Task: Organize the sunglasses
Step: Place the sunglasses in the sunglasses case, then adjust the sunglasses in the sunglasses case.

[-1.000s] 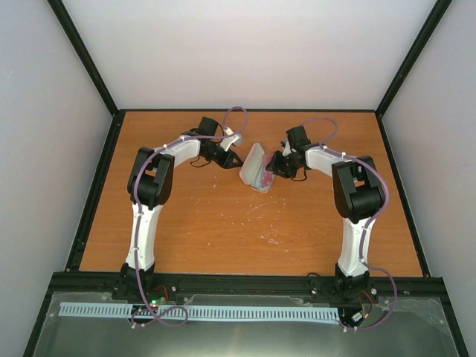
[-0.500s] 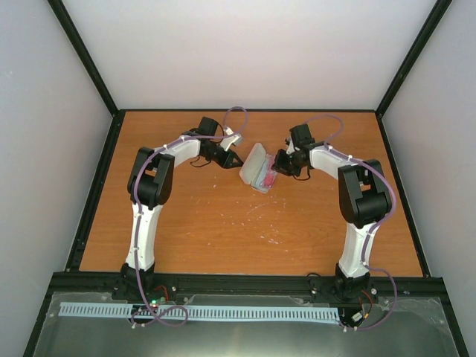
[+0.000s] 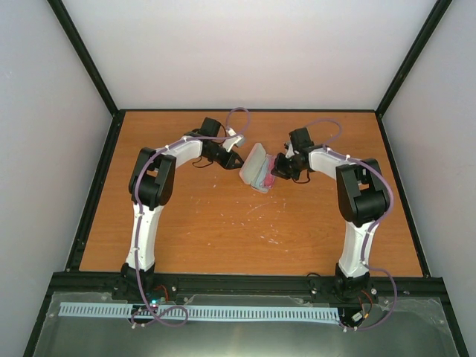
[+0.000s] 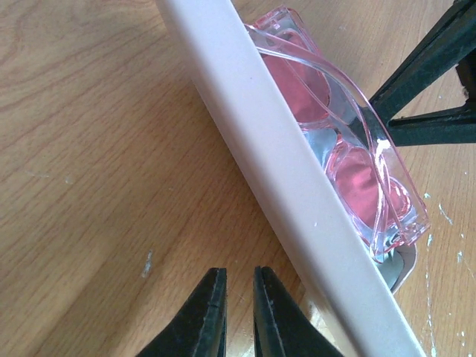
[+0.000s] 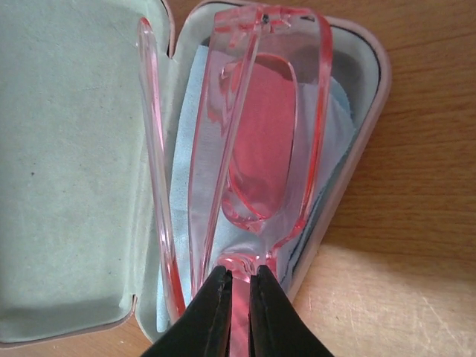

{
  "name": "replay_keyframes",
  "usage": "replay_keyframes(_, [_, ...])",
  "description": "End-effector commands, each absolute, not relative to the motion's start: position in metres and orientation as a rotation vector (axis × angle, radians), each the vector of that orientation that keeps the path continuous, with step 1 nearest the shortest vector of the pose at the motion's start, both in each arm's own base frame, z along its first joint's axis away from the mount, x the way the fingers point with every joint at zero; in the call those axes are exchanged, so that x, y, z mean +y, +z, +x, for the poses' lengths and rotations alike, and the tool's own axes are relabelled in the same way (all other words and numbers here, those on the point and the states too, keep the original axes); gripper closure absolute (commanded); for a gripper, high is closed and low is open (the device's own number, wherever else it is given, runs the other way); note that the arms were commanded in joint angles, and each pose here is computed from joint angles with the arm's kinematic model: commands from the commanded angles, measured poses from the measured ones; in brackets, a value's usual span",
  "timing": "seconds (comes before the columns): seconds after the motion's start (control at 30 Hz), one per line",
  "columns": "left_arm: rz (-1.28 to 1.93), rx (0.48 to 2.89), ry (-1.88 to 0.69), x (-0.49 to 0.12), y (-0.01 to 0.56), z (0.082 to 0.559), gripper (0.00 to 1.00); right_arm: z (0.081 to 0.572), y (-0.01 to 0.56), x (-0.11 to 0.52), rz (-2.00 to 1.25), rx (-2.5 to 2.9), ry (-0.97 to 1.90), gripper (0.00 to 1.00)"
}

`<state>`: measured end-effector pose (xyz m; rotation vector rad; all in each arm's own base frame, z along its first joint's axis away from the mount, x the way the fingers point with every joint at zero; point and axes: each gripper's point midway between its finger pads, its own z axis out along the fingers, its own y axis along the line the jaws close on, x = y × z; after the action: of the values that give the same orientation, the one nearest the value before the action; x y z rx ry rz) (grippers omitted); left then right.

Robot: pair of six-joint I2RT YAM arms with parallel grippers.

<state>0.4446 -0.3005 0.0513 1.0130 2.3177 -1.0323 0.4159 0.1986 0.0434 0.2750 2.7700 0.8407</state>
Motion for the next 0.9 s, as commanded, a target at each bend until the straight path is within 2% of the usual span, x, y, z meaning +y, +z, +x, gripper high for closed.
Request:
replay_keyframes(0.0, [1.019, 2.269, -1.052, -0.308, 0.066, 0.449, 0.86, 0.415, 0.03, 0.21, 0.277, 2.789, 0.878, 0.91])
replay_keyframes(0.33, [1.021, 2.267, -1.049, -0.308, 0.068, 0.449, 0.86, 0.416, 0.02, 0.228, 0.259, 2.807, 0.92, 0.92])
replay_keyframes(0.7, [1.021, 2.26, -1.04, -0.308, 0.069, 0.452, 0.86, 0.4, 0.059, 0.193, 0.224, 2.807, 0.744, 0.87])
replay_keyframes(0.87, [1.019, 2.262, -1.043, -0.309, 0.069, 0.453, 0.86, 0.408, 0.087, 0.189, 0.201, 2.727, 0.744, 0.95])
